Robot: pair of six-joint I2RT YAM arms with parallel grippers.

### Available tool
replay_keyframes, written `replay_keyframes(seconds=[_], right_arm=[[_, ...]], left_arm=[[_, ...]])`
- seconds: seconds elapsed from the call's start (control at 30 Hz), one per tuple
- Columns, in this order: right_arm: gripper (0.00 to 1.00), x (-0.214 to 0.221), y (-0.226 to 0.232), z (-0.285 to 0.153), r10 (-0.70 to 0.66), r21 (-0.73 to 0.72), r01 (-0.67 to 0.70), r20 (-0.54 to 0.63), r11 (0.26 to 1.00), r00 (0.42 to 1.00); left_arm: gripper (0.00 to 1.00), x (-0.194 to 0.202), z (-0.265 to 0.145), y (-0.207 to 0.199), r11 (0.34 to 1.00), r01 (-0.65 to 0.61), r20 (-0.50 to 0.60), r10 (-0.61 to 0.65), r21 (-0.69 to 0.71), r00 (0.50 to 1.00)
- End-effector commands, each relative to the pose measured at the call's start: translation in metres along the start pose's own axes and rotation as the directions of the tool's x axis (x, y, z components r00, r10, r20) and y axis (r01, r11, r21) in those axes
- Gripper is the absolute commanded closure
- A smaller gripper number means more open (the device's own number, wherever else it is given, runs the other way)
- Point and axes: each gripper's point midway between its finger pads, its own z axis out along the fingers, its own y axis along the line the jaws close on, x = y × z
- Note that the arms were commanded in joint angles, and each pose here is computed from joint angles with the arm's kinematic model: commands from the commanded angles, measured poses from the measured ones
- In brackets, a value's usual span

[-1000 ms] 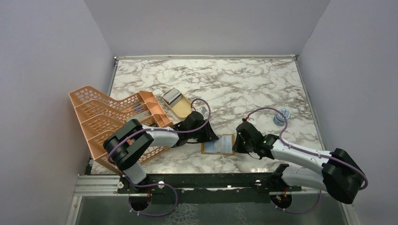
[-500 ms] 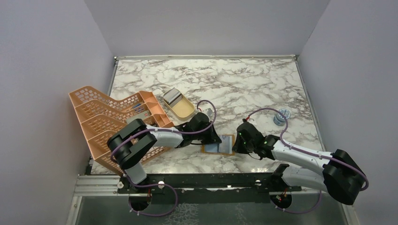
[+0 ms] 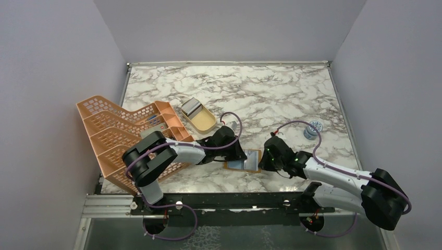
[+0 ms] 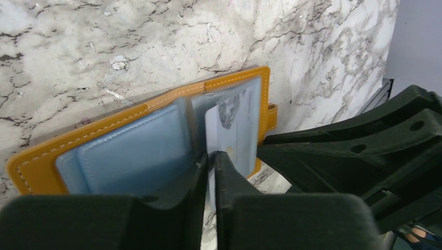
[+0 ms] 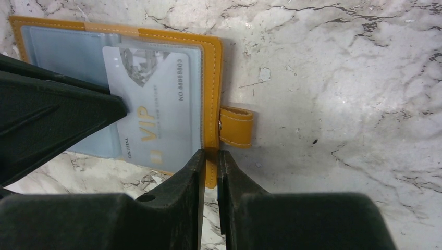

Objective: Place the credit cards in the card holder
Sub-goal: Insert the credit card into the card holder.

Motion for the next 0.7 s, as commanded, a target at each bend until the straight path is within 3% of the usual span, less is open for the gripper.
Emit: replay_keyframes(seconds=[0.0, 0.2, 0.67], right_arm=[[0.85, -0.001, 0.003, -0.001, 0.024, -0.019, -0.023, 0.017, 1.000, 1.000], [0.85, 0.000, 0.002, -0.001, 0.026, -0.023, -0.026, 0.016, 0.999, 1.000], [0.85, -0.003, 0.003, -0.002, 0.027, -0.033, -0.026, 0.034, 0.999, 0.999]], left_arm=[[0.80, -0.004, 0.002, 0.000, 1.000, -0.011, 0.028, 0.012, -0.023, 1.000], [0.66, -0.016, -0.010, -0.005, 0.999, -0.028, 0.080, 0.031, -0.043, 0.996], [0.70, -0.003, 0.003, -0.017, 1.000, -0.007, 0.022, 0.007, 0.030, 1.000]])
